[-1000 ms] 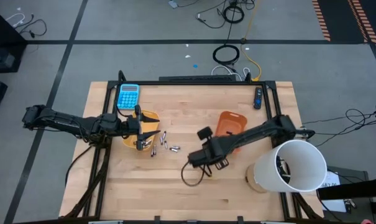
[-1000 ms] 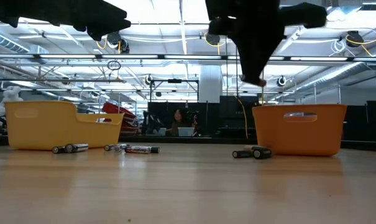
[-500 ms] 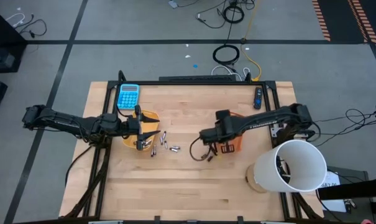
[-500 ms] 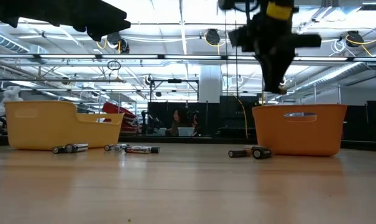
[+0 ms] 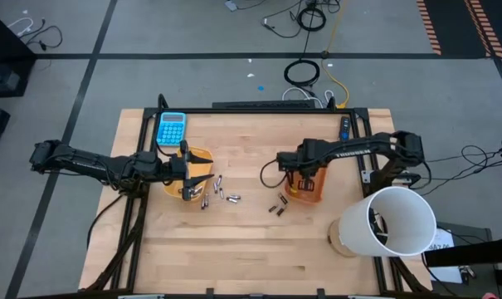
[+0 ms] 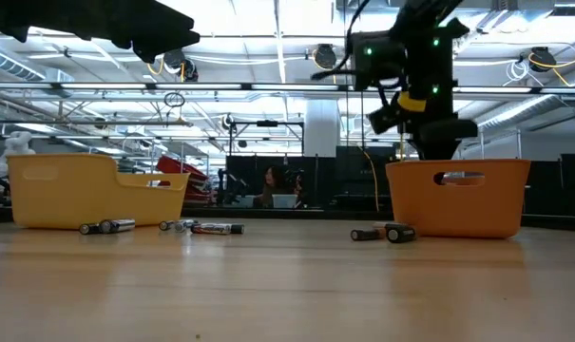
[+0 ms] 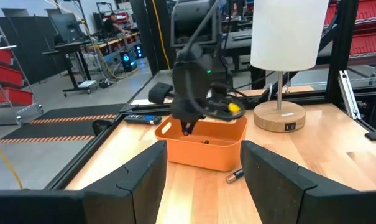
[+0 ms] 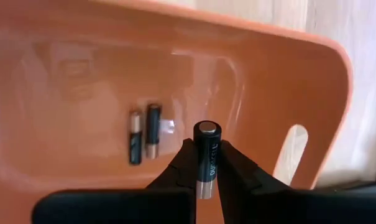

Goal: Sort batteries
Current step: Put the black battery into the orange bin

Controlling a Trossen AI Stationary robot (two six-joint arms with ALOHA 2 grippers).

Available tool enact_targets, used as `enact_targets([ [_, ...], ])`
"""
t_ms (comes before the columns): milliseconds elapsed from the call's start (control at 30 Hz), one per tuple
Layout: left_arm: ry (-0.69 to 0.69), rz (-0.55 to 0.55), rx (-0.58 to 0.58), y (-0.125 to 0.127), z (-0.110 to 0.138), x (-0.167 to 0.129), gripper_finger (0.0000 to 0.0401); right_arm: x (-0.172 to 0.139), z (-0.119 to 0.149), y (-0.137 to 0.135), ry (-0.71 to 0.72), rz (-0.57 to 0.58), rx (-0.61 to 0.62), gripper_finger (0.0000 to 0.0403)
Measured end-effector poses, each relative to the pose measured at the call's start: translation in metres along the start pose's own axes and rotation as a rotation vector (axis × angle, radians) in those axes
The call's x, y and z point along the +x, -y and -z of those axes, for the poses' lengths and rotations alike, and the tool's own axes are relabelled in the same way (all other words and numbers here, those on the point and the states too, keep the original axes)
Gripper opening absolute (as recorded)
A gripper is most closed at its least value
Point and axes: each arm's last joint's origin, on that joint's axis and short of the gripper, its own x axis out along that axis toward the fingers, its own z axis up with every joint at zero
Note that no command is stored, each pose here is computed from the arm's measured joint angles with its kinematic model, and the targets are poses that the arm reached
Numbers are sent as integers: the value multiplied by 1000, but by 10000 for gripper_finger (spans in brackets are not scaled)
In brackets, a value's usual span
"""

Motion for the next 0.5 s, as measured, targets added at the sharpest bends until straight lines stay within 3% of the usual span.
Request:
enact_targets([
  [500,0,0,1,0,0,0,215,15,-4,13,26,-27,73,18],
])
